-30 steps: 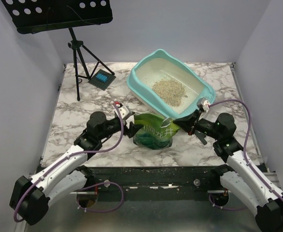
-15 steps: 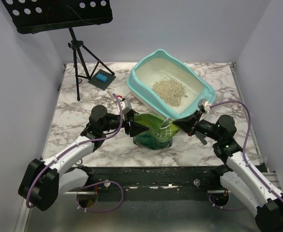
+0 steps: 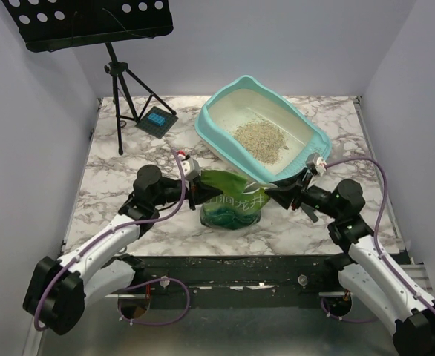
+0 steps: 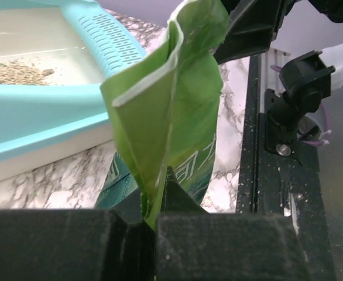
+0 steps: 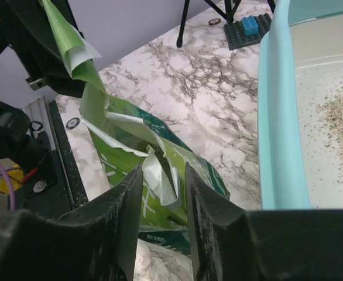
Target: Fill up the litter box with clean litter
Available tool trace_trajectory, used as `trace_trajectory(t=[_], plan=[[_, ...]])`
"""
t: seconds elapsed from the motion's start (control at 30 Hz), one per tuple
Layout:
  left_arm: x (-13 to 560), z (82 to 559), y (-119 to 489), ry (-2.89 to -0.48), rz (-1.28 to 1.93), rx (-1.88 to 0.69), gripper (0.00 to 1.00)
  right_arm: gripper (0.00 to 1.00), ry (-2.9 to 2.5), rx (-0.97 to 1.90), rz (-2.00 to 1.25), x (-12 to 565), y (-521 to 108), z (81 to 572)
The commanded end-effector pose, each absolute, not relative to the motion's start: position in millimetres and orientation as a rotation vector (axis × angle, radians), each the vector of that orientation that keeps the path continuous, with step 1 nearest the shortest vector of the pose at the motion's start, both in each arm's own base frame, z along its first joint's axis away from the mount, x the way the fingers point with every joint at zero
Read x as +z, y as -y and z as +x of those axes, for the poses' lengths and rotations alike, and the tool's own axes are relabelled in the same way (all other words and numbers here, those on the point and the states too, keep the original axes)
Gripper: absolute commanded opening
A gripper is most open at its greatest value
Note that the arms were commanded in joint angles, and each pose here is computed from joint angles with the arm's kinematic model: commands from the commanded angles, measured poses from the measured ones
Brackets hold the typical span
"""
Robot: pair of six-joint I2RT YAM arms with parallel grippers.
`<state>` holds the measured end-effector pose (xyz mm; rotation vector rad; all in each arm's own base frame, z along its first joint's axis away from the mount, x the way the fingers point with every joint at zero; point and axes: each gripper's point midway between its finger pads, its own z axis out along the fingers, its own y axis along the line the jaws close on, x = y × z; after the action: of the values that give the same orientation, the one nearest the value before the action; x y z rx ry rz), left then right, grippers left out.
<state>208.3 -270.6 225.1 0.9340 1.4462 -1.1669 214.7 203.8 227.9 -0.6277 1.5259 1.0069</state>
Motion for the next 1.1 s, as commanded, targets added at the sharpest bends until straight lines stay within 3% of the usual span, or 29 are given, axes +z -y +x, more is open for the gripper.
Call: trace_trajectory(t=[0.0, 0.23, 0.57, 0.83, 1.07], plan=[[245, 211, 254, -1.375, 0.959, -0.987, 0.00, 0.48, -1.474, 1.025, -0.661, 231, -208, 216], [255, 207, 240, -1.349, 0.943, -0.890, 0.00, 0.59, -1.260, 1.088, -0.859, 232, -226, 207], [259, 205, 239, -1.330, 0.918, -0.862, 0.00, 0.61, -1.117, 1.130, -1.167, 220, -245, 209], [258, 199, 241, -1.310, 0.941, -0.839, 0.00, 0.61, -1.105, 1.030, -1.255, 217, -248, 230], [258, 199, 242, -1.312, 0.940, -0.839, 0.00, 0.60, -1.103, 1.137, -1.265, 211, -253, 224]])
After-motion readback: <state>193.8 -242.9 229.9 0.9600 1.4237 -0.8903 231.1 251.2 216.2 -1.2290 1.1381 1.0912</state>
